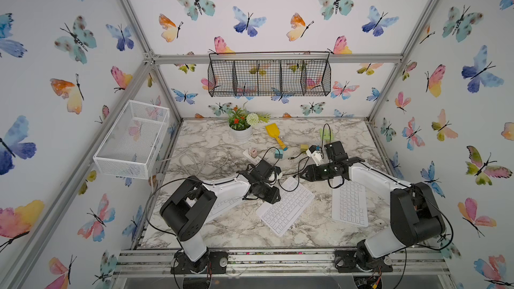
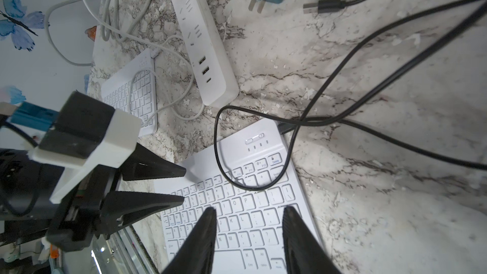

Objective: Unplug the wireless keyboard
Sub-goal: Remove the power cord from the keyboard.

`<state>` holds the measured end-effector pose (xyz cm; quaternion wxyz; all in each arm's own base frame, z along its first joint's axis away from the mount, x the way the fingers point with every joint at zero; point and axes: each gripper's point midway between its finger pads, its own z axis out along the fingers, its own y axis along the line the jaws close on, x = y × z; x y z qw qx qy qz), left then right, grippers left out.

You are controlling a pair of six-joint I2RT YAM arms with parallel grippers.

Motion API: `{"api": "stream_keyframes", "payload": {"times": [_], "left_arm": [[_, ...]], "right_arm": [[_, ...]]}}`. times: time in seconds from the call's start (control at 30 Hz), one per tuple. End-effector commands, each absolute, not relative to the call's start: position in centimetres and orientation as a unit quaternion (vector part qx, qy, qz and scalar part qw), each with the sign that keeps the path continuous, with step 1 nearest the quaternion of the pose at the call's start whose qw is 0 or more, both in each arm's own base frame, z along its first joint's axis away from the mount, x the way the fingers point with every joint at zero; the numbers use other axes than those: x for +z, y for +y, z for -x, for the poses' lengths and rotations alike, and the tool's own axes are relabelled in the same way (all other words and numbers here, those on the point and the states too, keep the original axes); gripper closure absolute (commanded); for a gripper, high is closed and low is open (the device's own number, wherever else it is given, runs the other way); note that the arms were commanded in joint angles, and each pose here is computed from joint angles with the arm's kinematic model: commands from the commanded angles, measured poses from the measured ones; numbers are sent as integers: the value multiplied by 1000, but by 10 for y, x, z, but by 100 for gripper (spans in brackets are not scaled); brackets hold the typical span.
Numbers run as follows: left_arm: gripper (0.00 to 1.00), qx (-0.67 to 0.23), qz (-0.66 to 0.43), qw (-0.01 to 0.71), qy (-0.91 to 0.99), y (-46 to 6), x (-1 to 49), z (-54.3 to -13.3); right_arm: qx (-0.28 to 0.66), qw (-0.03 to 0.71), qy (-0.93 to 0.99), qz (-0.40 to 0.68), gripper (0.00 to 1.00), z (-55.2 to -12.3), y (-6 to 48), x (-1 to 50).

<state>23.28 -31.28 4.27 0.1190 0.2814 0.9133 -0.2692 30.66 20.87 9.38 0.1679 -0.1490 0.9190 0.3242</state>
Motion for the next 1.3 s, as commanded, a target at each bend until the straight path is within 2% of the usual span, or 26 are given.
{"api": "stream_keyframes", "payload": {"times": [0.0,0.17,0.37,0.6,0.7,0.77,0.9,1.1,1.27], "left_arm": [[66,-278,-292,123,907,-326,42,-231],[64,-230,-322,116,911,-324,18,-218],[56,-139,-353,140,914,-312,1,-218],[52,-64,-387,141,909,-303,-16,-211],[51,-49,-394,125,909,-298,-26,-205],[52,-41,-396,113,910,-295,-31,-203],[51,-37,-400,78,913,-289,-42,-193],[52,-38,-394,47,917,-278,-51,-180],[52,-35,-364,38,930,-265,-51,-185]], "right_arm": [[335,147,921,133,59,-300,211,84],[365,138,912,124,60,-297,228,81],[329,156,928,84,58,-320,222,55],[288,175,939,72,60,-347,219,37],[294,165,939,73,66,-353,224,30],[291,168,939,72,74,-355,224,30],[253,170,949,78,85,-356,213,31],[152,172,968,105,89,-349,178,33],[63,158,980,106,90,-338,144,29]]}}
